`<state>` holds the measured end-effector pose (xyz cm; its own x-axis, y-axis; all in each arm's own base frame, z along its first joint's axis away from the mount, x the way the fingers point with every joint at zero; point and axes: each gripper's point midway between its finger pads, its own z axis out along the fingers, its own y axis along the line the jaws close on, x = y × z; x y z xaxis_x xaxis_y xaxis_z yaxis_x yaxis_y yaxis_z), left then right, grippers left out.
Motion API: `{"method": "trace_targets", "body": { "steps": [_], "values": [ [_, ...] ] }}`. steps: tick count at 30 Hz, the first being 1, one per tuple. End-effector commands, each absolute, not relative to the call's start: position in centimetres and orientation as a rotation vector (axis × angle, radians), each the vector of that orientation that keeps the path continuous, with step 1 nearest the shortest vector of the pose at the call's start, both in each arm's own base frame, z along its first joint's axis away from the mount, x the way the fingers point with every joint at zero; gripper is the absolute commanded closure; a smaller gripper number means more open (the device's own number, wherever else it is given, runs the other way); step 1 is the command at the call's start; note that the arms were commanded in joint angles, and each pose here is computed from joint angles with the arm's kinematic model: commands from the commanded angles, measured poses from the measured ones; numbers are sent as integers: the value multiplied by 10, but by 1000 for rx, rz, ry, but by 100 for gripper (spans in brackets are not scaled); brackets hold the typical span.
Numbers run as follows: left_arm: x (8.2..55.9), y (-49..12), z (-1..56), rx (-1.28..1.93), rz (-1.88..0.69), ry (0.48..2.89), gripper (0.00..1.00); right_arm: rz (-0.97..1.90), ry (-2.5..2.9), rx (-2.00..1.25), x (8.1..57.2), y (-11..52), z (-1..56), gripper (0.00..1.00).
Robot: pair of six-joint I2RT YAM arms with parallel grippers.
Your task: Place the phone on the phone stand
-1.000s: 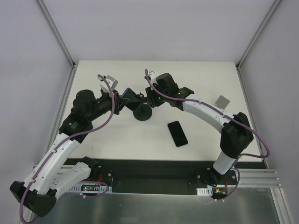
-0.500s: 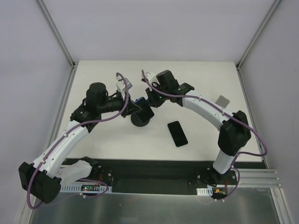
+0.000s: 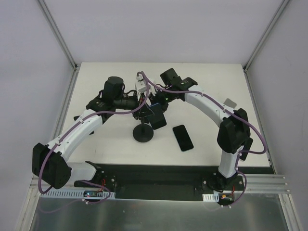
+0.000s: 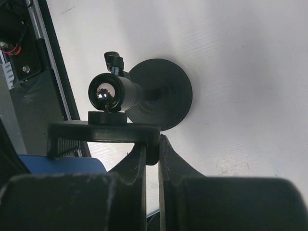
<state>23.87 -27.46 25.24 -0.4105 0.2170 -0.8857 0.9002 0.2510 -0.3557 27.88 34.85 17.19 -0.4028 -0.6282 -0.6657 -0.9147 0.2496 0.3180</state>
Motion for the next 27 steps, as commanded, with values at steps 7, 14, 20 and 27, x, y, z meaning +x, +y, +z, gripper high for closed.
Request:
{"method": "trace_targets", "body": {
  "steps": [7,14,20,27],
  "values": [
    [248,-282,277,1110,-1167,1692,100,1087,1887,-1628,248,356,216,99],
    [236,-288,286,1149,-1278,1658,100,1124,1842,-1693,236,364,216,100],
    [243,-287,281,1126,-1242,1684,100,1165,1834,-1705,228,374,214,99],
    [258,-278,272,1084,-1154,1734,100,1165,1812,-1717,221,377,218,100]
  ]
}}
